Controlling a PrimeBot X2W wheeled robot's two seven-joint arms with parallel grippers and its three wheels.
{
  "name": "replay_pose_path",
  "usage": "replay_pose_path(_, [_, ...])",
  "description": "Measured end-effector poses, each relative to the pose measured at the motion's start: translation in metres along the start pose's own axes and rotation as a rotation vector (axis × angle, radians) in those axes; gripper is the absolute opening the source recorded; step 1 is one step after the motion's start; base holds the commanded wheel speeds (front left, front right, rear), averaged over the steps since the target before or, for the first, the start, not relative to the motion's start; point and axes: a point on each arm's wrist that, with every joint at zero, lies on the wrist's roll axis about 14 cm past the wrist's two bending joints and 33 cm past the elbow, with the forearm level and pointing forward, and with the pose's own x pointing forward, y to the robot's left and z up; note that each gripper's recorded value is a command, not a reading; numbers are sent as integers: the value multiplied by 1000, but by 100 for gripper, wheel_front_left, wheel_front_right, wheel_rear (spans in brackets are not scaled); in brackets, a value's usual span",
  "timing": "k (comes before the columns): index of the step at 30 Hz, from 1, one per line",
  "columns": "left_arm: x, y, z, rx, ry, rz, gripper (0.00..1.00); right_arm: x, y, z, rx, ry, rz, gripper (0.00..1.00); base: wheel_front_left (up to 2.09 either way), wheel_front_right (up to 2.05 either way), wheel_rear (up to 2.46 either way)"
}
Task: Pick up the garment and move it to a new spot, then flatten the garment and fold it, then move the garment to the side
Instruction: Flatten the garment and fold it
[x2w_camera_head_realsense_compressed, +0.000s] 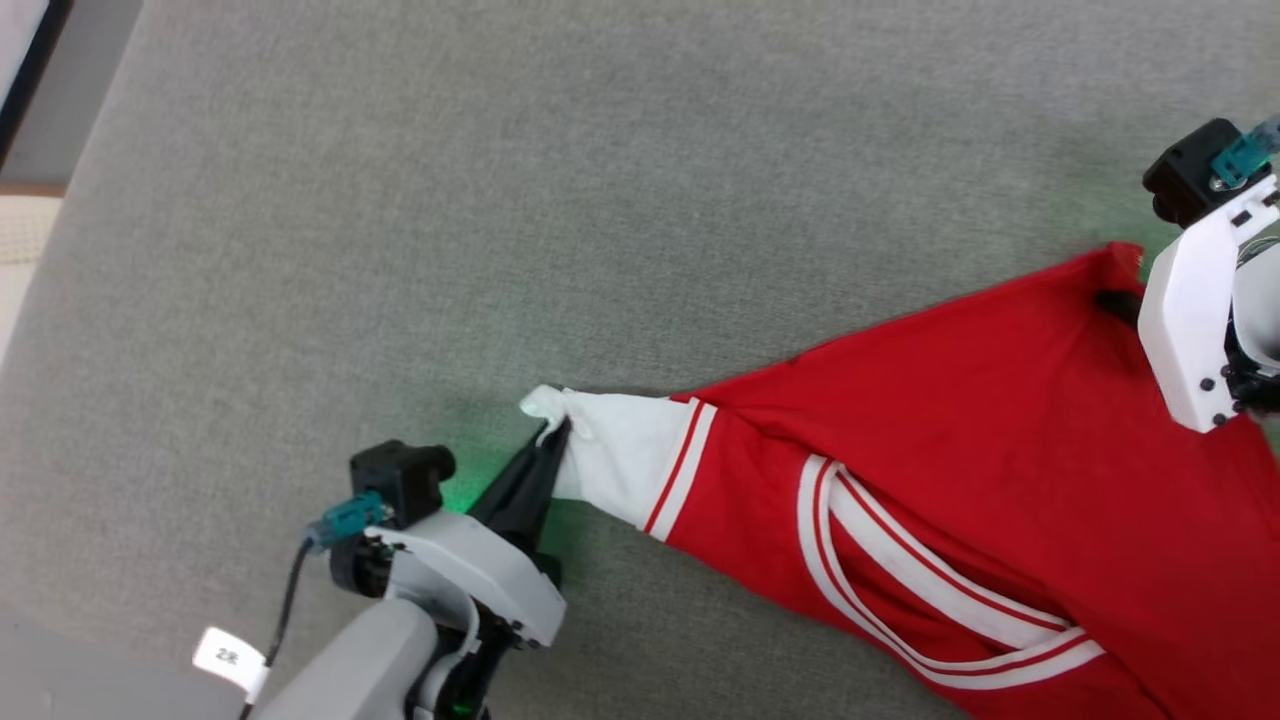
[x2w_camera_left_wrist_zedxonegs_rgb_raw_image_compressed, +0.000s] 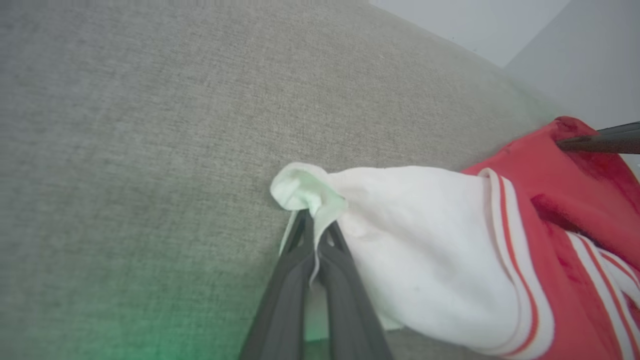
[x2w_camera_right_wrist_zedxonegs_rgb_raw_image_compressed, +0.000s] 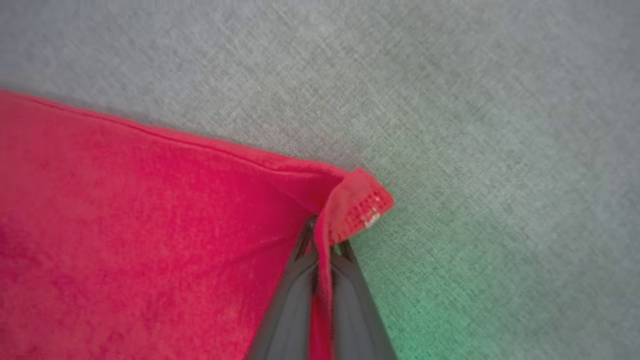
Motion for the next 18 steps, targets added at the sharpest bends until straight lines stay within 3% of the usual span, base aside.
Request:
replay_pose_path(3, [0,-1,9,-4,-26,-7,0,-7,-10,11,75,-93,-27,0,0,0,0])
replay_pose_path(11, [8,-23,59,-42,-166,-116,0,-56,-75,40,333,-397,-199,0,0,0,0])
replay_pose_path(15, [25,-40,94,-3,-218,-210,0,-81,-103,49,426,-515,-280,0,0,0,0])
replay_pose_path(18, [46,-53,134,-33,-269,-263,0,-101,-121,66,479,-625,-332,0,0,0,0])
